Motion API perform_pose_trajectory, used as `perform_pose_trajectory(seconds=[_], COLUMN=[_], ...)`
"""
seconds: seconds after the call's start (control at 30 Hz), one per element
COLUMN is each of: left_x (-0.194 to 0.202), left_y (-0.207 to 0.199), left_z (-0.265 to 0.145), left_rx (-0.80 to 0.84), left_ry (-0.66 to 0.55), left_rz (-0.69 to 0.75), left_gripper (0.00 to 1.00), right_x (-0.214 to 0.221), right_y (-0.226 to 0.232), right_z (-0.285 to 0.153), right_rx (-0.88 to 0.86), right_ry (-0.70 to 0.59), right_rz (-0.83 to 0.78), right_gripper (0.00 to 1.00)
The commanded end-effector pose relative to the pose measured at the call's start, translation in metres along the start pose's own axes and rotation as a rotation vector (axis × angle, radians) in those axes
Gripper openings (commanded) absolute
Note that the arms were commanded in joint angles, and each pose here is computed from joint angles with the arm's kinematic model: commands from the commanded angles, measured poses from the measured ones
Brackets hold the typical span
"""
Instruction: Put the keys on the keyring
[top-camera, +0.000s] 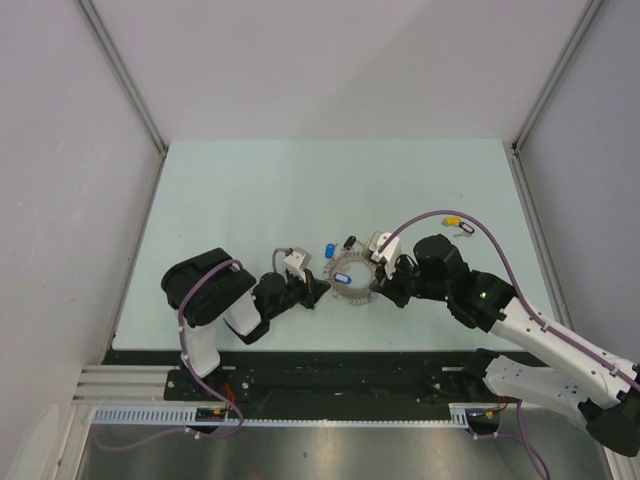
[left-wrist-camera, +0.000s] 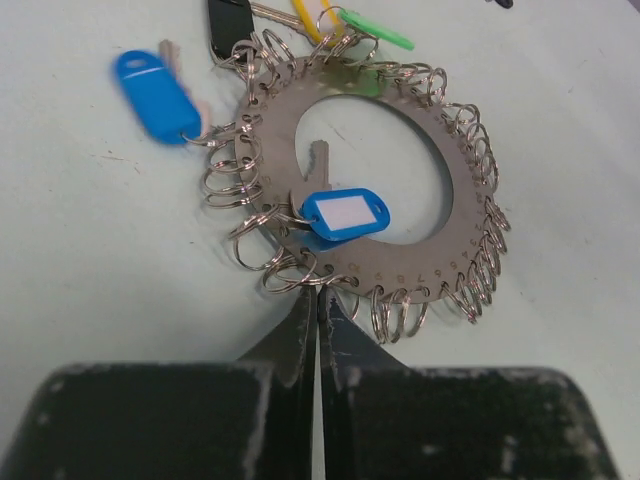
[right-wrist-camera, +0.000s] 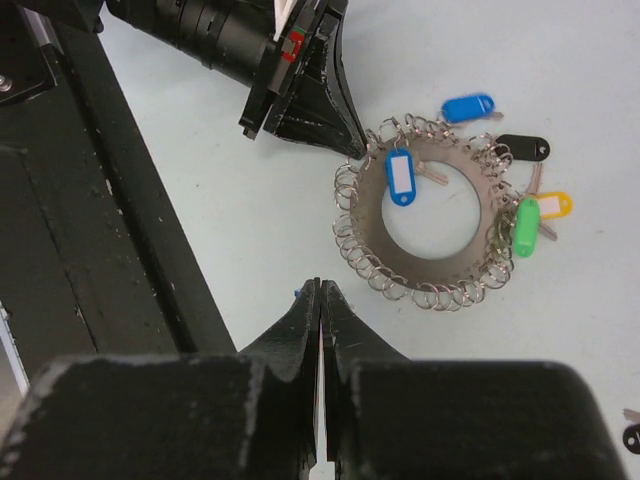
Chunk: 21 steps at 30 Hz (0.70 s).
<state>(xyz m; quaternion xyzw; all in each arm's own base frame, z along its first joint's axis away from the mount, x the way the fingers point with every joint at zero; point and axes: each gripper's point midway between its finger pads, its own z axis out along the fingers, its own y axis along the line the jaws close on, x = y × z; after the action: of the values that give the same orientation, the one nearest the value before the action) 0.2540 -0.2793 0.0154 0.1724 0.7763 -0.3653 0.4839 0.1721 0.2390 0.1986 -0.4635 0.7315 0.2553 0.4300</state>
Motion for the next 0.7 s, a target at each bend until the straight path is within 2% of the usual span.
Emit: perform_pose_trajectory(seconds=[0.0, 0.33, 0.57, 0.63, 0.67], left_x=[-0.065, -0.057, -0.064, -0.065, -0.053], left_y=[-0.025, -0.025, -0.036, -0.038, -0.039], left_z=[-0.006, -0.022, -0.031, -0.028, -0.025], left_rx=[0.063, 0.049, 0.051, 0.040, 0.034], left_ry=[-0.308, -0.288, -0.315, -0.294, -0.237], left_rz=[0.034, 0.048, 0.124, 0.181, 0.207], left_gripper=[0.00, 0.02, 0.00, 0.01, 0.00], right_x=[-0.007, -0.009, -0.012, -0.012, -0.012], right_y=[0.004, 0.005, 0.007, 0.007, 0.007], right_z=[0.003, 0.001, -0.001, -0.002, -0.002], right_rx=[-0.032, -0.031, -0.039, -0.041, -0.040], right_ry=[-0.029, -0.036, -0.053, -0.056, -0.057], right_rz=[0.002, 0.002, -0.006, -0.007, -0.007], right_gripper=[0.00, 0.00, 0.00, 0.00, 0.00])
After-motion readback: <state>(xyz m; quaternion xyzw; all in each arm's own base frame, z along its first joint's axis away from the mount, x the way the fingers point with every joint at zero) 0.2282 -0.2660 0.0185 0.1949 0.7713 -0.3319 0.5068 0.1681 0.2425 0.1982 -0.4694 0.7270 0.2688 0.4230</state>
